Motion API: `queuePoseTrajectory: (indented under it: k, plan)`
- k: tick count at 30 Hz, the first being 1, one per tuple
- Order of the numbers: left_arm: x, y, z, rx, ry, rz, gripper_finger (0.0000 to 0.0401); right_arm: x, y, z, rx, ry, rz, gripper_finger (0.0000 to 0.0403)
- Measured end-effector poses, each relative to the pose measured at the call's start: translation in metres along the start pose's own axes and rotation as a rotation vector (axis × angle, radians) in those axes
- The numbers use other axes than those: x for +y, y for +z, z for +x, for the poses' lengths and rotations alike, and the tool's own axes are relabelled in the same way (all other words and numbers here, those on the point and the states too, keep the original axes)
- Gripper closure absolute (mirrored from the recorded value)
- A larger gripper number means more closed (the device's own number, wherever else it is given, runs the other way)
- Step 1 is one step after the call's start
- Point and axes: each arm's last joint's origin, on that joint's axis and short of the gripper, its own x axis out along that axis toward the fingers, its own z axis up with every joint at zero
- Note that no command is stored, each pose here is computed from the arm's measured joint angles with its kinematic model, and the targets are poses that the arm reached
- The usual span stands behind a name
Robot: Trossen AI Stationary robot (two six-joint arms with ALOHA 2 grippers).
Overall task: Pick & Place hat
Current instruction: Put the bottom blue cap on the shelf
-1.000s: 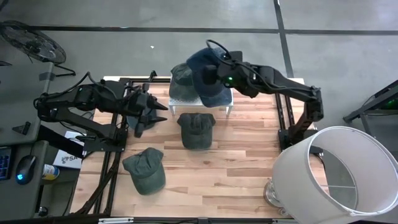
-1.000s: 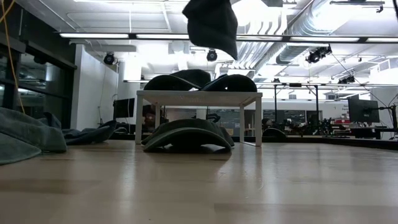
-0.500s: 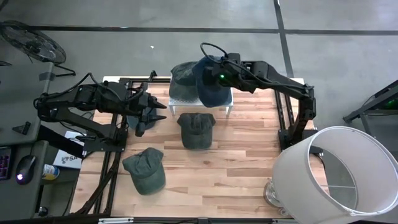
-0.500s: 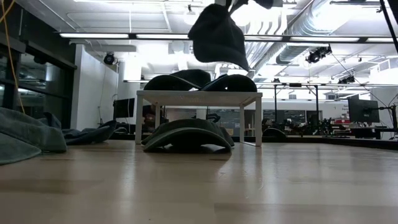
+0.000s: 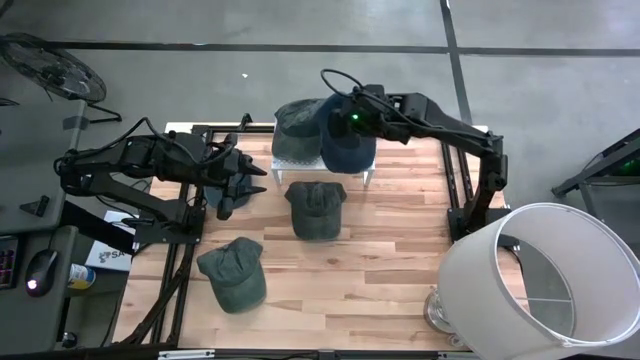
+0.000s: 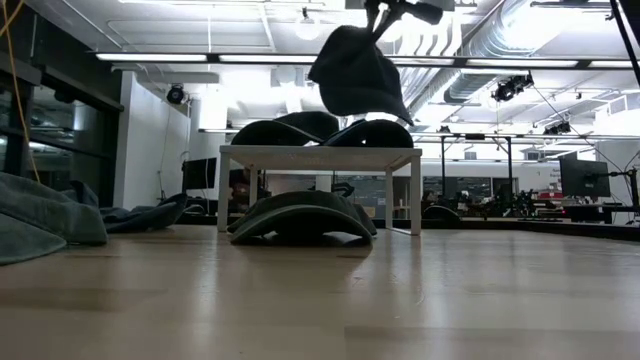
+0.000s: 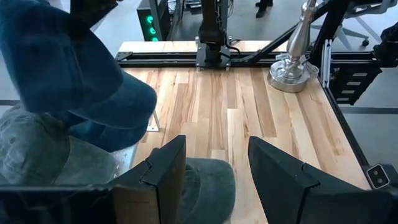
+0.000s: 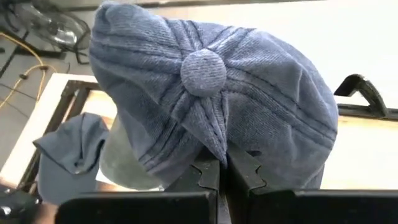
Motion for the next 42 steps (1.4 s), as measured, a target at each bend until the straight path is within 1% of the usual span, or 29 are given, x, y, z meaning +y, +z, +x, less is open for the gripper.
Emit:
queuePoseTrajectory:
  k: [5,9,14,20,31,35,42]
  plan:
    - [0.000,0.000,0.000,0.002,0.013,0.000,0.0229,-0.002,-0.006,0.012,0.008,-0.035,-0.017,0.0403]
    - [0.000,0.000,0.000,0.002,0.015,0.000,0.0229,-0.002,-0.005,0.019,0.002,-0.032,-0.020,0.0403]
    - [0.000,0.000,0.000,0.002,0.015,-0.001,0.0229,0.002,-0.002,0.019,-0.010,0.009,-0.027,0.0403]
    - [0.000,0.000,0.000,0.003,0.014,-0.023,0.0229,0.004,-0.003,0.019,0.017,0.043,-0.028,0.0403]
    - [0.000,-0.001,0.000,0.012,0.013,-0.024,0.0229,0.009,0.002,0.016,-0.027,0.095,-0.013,0.0403]
    - [0.000,-0.001,0.000,0.013,0.012,-0.024,0.0229,0.007,0.007,0.018,-0.021,0.098,-0.019,0.0403]
    - [0.000,-0.002,0.000,0.018,0.011,-0.023,0.0229,0.003,0.010,0.024,-0.024,0.068,-0.016,0.0403]
